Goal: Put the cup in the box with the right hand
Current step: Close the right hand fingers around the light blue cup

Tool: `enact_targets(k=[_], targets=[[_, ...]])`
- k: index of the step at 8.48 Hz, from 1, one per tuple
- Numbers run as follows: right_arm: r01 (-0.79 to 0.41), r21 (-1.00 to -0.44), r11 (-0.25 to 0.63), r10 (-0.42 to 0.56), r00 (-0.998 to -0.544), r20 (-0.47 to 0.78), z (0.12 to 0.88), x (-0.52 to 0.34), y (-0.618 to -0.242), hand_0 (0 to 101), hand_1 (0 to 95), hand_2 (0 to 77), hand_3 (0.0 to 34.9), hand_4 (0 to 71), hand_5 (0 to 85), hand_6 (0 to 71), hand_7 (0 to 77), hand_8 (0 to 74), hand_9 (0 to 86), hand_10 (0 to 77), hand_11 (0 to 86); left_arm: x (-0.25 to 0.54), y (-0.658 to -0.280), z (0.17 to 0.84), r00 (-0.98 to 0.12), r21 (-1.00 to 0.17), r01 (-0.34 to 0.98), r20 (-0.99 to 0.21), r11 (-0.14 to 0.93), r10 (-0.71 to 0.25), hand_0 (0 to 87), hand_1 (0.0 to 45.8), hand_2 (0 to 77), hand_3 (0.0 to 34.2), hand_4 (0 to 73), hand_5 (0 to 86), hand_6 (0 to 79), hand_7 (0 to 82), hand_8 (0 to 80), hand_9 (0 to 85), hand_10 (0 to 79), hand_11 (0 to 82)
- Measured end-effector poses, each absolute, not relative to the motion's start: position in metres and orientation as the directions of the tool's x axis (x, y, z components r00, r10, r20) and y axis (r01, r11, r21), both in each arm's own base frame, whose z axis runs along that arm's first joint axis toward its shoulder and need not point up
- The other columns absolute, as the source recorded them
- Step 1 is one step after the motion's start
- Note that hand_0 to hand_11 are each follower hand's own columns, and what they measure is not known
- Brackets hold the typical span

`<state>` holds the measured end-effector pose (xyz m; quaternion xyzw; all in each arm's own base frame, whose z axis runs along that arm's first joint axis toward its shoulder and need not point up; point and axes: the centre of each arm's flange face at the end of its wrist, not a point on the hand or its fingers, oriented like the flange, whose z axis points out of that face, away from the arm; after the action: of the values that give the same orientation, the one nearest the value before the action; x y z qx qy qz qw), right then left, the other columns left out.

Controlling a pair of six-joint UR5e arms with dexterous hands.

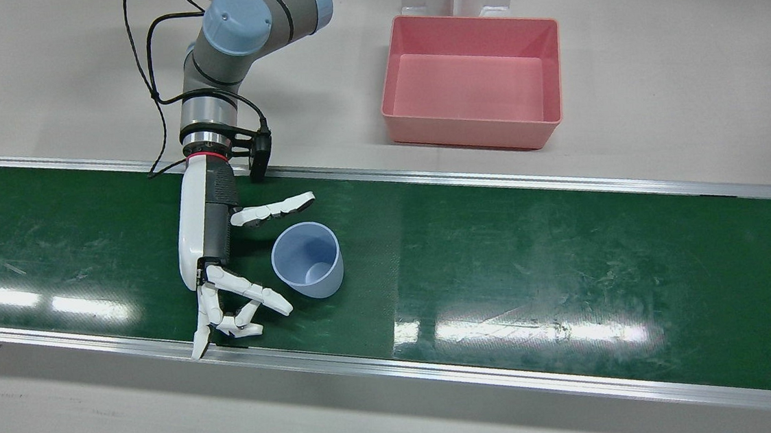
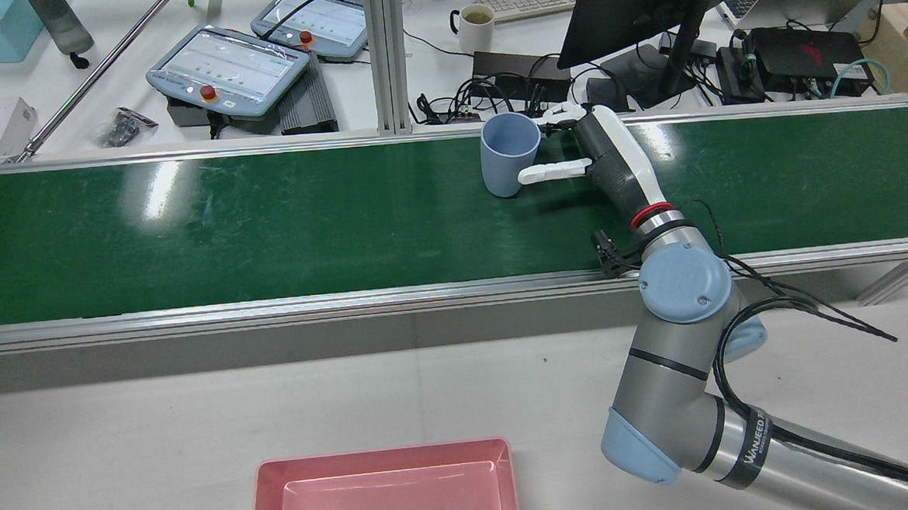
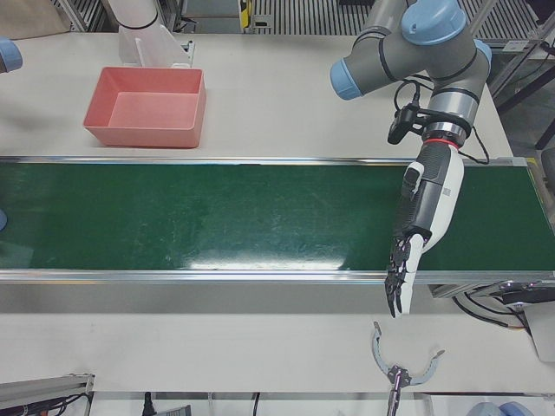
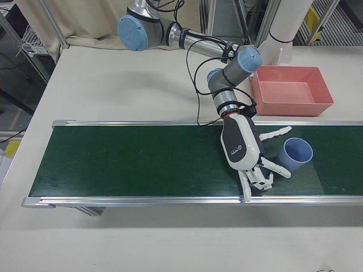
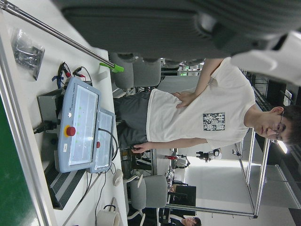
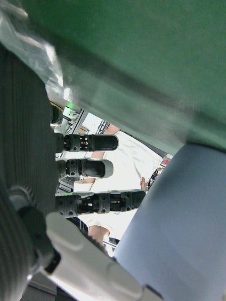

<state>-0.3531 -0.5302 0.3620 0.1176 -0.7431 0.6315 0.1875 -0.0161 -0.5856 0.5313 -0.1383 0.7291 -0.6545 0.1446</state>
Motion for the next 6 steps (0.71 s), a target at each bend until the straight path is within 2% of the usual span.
enact_targets(k=[1, 2, 6], targets=[[-0.414, -0.894, 0.173, 0.063, -0.901, 0.43, 0.3639, -0.3524, -0.5298, 41, 0.5, 1.1, 3.7, 38.7, 0.5, 16.4, 69.8, 16.4, 39.8, 0.5, 0.5, -0.0161, -0.5855, 0.5314, -0.92, -0.994, -0.012, -0.03, 0.105, -0.391, 0.0, 0.5, 0.5, 0.0, 0.0, 0.0, 0.0, 0.0, 0.0, 0.0, 0.0, 0.0], [-0.417, -0.893, 0.17, 0.064, -0.899, 0.432, 0.3662, -0.3517, -0.5293, 41, 0.5, 1.1, 3.7, 36.5, 0.5, 16.4, 69.8, 16.4, 39.8, 0.5, 0.5, -0.0161, -0.5855, 0.5314, -0.92, -0.994, -0.012, -0.03, 0.104, -0.391, 0.0, 0.5, 0.5, 0.0, 0.0, 0.0, 0.0, 0.0, 0.0, 0.5, 0.0, 0.0], [-0.422, -0.891, 0.166, 0.063, -0.897, 0.436, 0.3696, -0.3486, -0.5286, 42, 0.5, 1.1, 4.5, 36.5, 0.5, 16.4, 69.8, 16.4, 39.8, 0.5, 0.5, -0.0161, -0.5855, 0.5314, -0.92, -0.994, -0.012, -0.03, 0.104, -0.391, 0.0, 0.5, 0.5, 0.0, 0.0, 0.0, 0.0, 0.0, 0.0, 0.0, 0.0, 0.0]])
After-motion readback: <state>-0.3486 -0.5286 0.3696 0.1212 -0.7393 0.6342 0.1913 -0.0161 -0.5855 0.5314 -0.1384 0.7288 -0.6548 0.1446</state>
